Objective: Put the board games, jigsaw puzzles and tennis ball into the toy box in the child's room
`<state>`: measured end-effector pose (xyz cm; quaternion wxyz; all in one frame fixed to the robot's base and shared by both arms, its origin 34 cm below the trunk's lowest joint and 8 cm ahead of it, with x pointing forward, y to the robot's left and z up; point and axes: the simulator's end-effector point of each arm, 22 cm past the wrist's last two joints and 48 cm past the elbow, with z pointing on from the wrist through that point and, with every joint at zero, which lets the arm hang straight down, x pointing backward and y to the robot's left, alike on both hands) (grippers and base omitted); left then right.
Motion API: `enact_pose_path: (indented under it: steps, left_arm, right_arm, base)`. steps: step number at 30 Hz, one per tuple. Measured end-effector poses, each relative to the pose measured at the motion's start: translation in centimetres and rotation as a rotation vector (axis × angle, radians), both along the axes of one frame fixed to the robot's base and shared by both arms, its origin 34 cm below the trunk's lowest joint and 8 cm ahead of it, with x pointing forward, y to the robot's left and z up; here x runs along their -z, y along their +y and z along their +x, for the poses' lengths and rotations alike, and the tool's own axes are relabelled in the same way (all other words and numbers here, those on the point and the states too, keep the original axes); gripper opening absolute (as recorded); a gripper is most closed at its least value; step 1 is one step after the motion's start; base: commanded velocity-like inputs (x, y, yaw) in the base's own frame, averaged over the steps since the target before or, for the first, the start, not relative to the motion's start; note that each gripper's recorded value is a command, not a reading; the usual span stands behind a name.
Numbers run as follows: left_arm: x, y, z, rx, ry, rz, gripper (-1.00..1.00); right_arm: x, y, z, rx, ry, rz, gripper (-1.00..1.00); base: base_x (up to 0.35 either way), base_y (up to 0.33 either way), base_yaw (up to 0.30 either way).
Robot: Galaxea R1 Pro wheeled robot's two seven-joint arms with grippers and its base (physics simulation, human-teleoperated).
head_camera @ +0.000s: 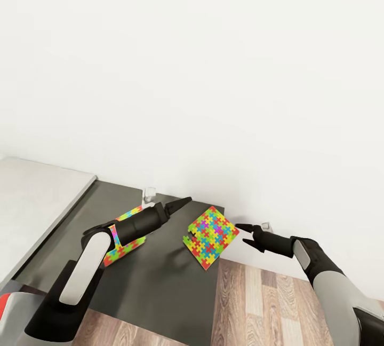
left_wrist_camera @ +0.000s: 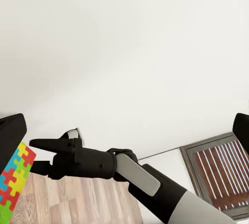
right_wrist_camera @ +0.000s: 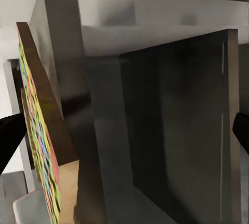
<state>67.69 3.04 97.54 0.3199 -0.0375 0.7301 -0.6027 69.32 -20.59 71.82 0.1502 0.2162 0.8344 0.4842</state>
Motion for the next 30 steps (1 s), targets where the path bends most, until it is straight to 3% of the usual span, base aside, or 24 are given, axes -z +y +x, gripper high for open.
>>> enact_pose_path:
  steps: [19, 30]
  left_arm:
    - [-0.01, 0.00, 0.00, 0.000, 0.000, -0.001, 1.00]
    - [-0.20, 0.00, 0.01, 0.000, -0.004, 0.000, 1.00]
  right_arm:
    - [0.00, 0.45, 0.02, -0.005, -0.006, 0.001, 1.00]
    - [-0.16, 0.86, 0.05, -0.008, -0.008, 0.004, 1.00]
  base:
    - [0.000, 0.000, 0.007]
    - [0.000, 0.000, 0.093]
